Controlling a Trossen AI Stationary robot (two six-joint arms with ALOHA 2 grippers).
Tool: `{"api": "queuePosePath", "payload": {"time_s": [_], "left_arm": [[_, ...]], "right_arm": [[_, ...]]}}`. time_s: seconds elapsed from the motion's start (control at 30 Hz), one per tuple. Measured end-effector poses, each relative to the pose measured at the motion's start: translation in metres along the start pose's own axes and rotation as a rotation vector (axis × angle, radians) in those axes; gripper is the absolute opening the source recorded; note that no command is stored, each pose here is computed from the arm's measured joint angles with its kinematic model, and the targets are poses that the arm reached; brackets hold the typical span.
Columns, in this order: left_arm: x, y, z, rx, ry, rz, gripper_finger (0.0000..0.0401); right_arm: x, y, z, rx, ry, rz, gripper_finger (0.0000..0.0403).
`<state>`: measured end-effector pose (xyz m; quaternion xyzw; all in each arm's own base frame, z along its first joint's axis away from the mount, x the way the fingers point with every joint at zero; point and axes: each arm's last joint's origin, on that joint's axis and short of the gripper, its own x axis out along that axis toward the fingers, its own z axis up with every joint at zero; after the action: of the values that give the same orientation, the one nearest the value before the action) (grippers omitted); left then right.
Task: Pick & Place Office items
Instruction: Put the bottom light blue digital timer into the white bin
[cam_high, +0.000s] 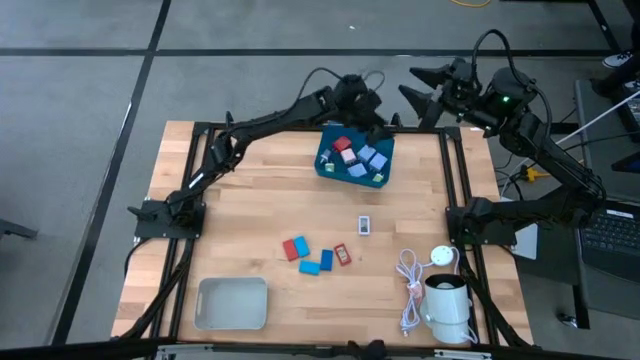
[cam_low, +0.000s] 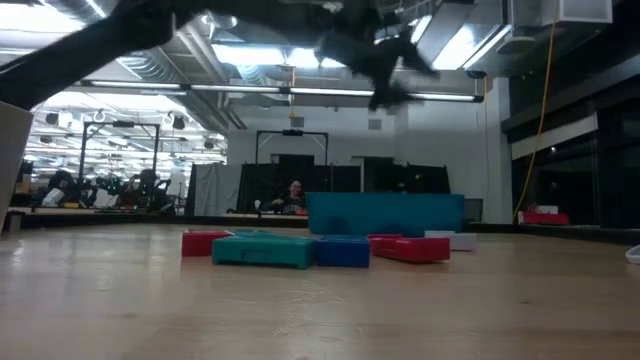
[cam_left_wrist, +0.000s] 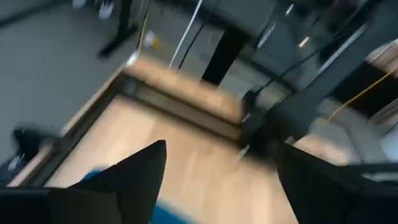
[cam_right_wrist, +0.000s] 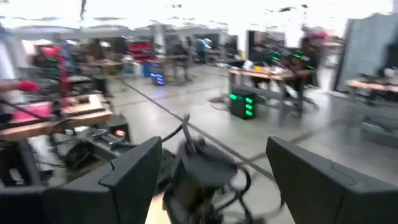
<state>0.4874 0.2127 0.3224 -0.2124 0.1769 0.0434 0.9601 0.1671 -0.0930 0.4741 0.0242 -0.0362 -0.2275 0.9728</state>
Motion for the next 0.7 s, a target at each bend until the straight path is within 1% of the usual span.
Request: {"api": "queuePosePath", "payload": {"time_s": [0.1,0.2,0.33,0.4,0.5,0.6,0.7], "left_arm": [[-0.021,-0.026,0.02,0.053,-0.085,-0.015,0.0273],[-0.05,-0.048,0.04,0.145,-0.153,0.018,0.026],[-0.108,-0.073,0.07,0.242,-0.263,0.051,0.0253],[-0.131,-0.082,0.079,0.274,-0.309,0.058,0.0253],[-0.16,-0.094,0.086,0.304,-0.375,0.064,0.0253],[-0.184,-0.104,0.085,0.325,-0.422,0.055,0.0253],[-0.199,-0.107,0.073,0.312,-0.417,0.056,0.0253]], "right_arm": [[-0.003,0.004,0.002,0.008,-0.009,0.113,0.0297],[-0.018,0.007,0.006,0.025,-0.007,0.196,0.0297],[-0.045,0.008,0.013,0.019,-0.054,0.197,0.0297],[-0.059,0.008,0.013,0.032,-0.08,0.19,0.0297],[-0.072,0.007,0.001,0.085,-0.092,0.178,0.0297],[-0.074,0.004,-0.025,0.174,-0.086,0.138,0.0297],[-0.074,0.002,-0.048,0.271,-0.124,0.128,0.0297]]}}
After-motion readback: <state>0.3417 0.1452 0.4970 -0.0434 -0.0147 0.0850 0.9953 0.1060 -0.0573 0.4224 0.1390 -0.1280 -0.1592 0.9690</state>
